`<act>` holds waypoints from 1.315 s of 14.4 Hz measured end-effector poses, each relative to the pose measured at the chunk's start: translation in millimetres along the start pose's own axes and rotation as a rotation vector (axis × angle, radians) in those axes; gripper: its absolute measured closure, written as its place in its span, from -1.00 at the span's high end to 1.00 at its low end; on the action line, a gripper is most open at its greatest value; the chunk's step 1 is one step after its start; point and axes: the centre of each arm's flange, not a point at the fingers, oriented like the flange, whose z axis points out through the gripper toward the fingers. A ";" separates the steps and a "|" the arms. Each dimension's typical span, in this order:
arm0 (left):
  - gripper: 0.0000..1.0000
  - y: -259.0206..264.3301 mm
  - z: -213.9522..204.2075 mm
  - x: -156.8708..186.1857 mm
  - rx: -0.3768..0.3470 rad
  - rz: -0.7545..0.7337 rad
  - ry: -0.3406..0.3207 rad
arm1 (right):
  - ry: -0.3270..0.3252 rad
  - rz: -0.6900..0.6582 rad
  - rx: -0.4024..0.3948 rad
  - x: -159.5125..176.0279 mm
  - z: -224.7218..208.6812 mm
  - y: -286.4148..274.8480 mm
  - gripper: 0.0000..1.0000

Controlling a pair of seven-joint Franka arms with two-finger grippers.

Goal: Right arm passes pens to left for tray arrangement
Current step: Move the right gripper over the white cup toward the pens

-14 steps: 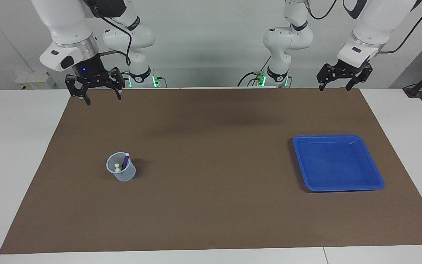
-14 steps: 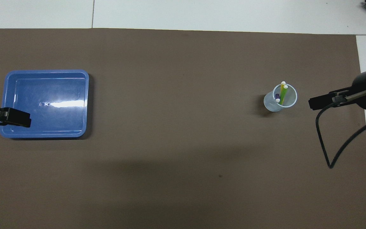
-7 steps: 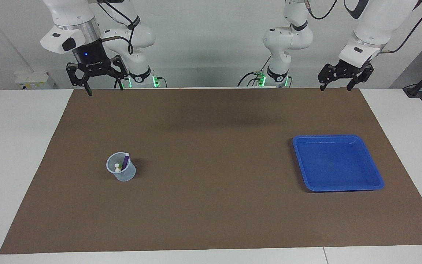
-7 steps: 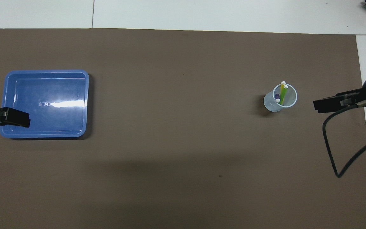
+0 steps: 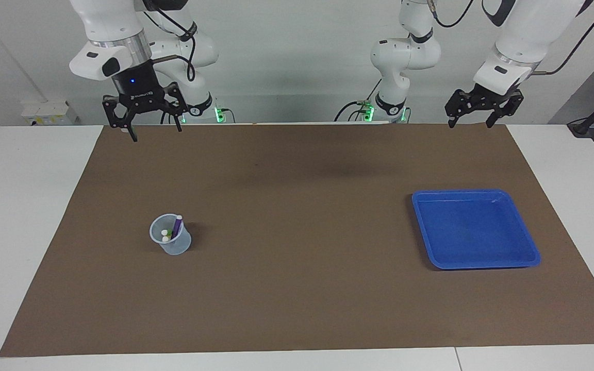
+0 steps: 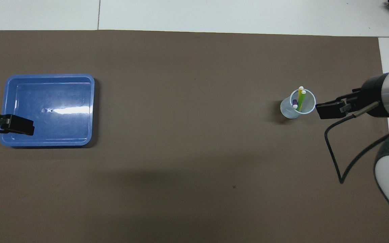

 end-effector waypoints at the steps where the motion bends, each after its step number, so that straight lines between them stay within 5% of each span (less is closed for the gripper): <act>1: 1.00 0.3 0.0 0.0 0.000 0.000 0.000 | -0.007 0.001 0.009 3.0 14.8 0.5 1.00; 9: 1.00 1.8 -0.1 0.0 0.001 0.003 0.000 | -0.117 0.032 0.023 20.3 109.7 20.9 1.00; 19: 1.00 2.7 -0.1 0.1 0.001 0.005 0.000 | -0.094 0.001 0.013 22.9 217.1 1.6 1.00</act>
